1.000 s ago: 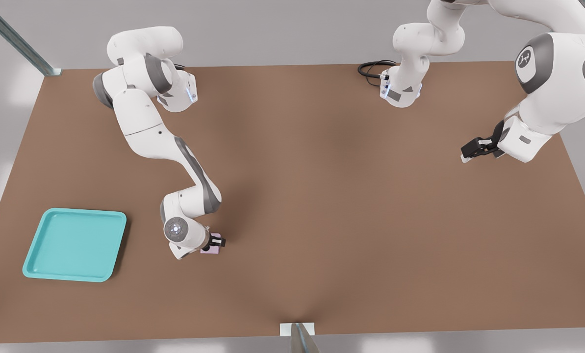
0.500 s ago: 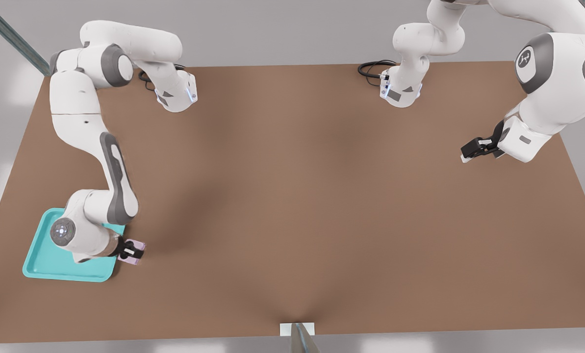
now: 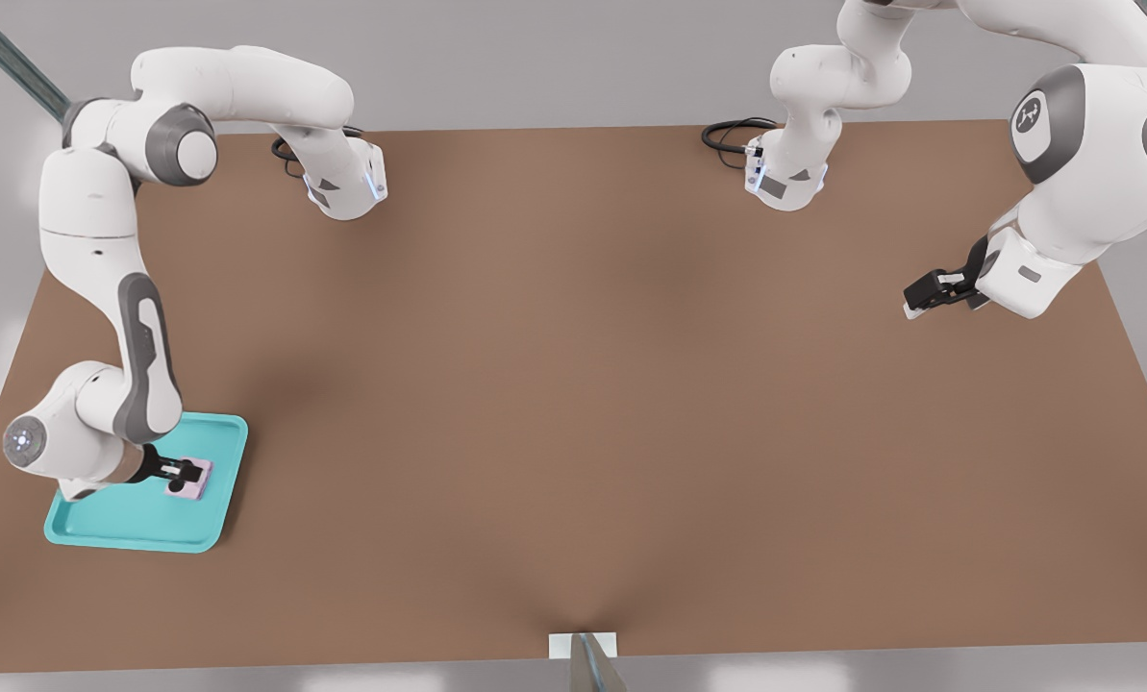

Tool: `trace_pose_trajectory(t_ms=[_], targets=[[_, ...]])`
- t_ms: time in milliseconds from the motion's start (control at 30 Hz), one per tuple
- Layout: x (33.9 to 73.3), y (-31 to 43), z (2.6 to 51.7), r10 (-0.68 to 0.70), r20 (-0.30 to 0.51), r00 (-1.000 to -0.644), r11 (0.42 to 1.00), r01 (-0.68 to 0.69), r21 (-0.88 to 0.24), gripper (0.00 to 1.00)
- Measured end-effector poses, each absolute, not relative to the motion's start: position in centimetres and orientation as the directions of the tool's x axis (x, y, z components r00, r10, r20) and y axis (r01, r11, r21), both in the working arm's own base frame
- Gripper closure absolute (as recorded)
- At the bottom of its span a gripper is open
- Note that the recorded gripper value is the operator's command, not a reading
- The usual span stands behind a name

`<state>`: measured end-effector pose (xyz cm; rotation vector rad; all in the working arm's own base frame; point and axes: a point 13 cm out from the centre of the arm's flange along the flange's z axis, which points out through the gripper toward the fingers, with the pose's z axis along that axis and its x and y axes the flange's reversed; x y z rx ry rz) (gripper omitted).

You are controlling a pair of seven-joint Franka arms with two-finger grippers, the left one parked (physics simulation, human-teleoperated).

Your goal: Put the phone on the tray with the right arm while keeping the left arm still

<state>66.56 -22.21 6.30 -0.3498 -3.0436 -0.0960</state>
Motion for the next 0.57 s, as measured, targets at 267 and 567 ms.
trace_pose_trajectory(t_ms=[267, 567], targets=[[72.9, -3.3, 34.8, -0.104, -0.185, -0.977, 0.994, -0.108, 0.012, 0.0], [63.7, 2.6, 48.2, -0.132, -0.095, -0.987, 0.989, -0.125, -0.079, 0.0]])
